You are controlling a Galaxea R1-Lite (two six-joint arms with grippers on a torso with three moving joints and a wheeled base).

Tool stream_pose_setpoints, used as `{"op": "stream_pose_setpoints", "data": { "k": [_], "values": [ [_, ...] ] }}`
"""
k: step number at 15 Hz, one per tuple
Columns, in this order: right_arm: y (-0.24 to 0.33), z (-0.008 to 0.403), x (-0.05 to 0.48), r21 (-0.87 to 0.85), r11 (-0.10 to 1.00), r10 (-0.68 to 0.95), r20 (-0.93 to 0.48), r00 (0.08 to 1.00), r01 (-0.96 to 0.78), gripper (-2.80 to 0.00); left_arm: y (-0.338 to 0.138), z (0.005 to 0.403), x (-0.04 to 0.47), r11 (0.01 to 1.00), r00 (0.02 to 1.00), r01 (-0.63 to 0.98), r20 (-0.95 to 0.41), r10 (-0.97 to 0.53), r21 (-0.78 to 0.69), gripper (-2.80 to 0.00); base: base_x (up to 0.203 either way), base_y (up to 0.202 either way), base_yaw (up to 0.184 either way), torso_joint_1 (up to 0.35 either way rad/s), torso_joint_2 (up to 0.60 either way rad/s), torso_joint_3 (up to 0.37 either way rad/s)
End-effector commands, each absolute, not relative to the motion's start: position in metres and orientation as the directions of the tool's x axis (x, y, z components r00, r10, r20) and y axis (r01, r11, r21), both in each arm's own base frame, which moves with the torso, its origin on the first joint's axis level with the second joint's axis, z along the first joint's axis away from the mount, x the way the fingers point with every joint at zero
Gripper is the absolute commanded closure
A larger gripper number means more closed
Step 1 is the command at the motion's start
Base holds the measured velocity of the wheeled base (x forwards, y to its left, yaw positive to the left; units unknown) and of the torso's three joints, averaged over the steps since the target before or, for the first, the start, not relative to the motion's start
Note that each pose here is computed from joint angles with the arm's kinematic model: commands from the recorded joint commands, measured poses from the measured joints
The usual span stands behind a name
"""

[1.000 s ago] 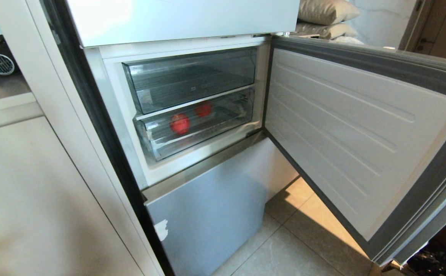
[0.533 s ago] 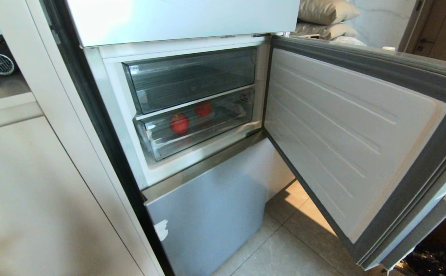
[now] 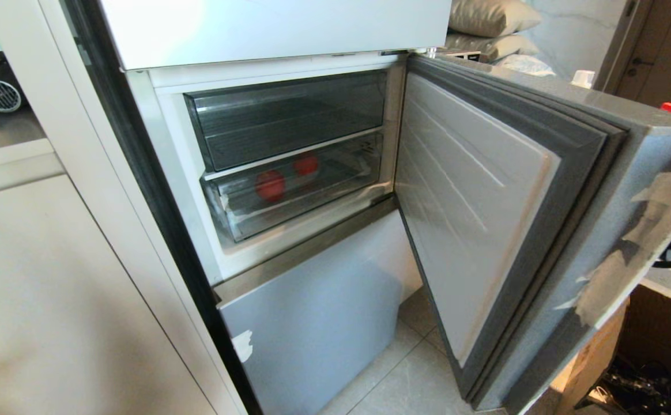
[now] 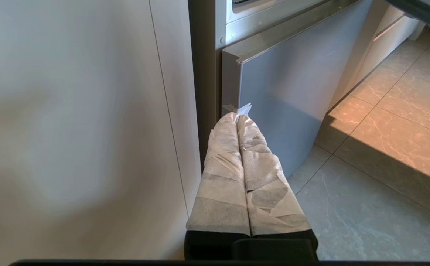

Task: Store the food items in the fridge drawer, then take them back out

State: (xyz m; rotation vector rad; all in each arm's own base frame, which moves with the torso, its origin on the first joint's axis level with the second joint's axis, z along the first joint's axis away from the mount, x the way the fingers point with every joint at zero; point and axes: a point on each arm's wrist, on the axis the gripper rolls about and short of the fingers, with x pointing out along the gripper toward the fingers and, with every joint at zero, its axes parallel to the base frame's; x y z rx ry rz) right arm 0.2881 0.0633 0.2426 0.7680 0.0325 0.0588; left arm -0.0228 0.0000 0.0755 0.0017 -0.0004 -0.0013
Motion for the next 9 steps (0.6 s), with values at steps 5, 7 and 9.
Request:
{"op": "stream_pose_setpoints", "data": {
  "k": [5,7,9],
  "values": [
    [0.180,0.216,0.350,0.641,0.713,0.348,0.030,0.937,-0.285,0.00,0.000,0.075,-0.023,1.000,1.000,0.001,0.000,-0.001,0.002,0.00,0.000,0.000,0.000,0.000,0.00,0.000],
    [0.220,0.202,0.374,0.623,0.692,0.426,0.055,0.903,-0.365,0.00,0.000,0.076,-0.023,1.000,1.000,0.002,0.001,-0.002,0.002,0.00,0.000,0.000,0.000,0.000,0.00,0.000],
    [0.254,0.182,0.399,0.614,0.669,0.476,0.080,0.876,-0.419,0.00,0.000,0.076,-0.023,1.000,1.000,0.002,0.002,-0.002,0.002,0.00,0.000,0.000,0.000,0.000,0.00,0.000]
  ]
}}
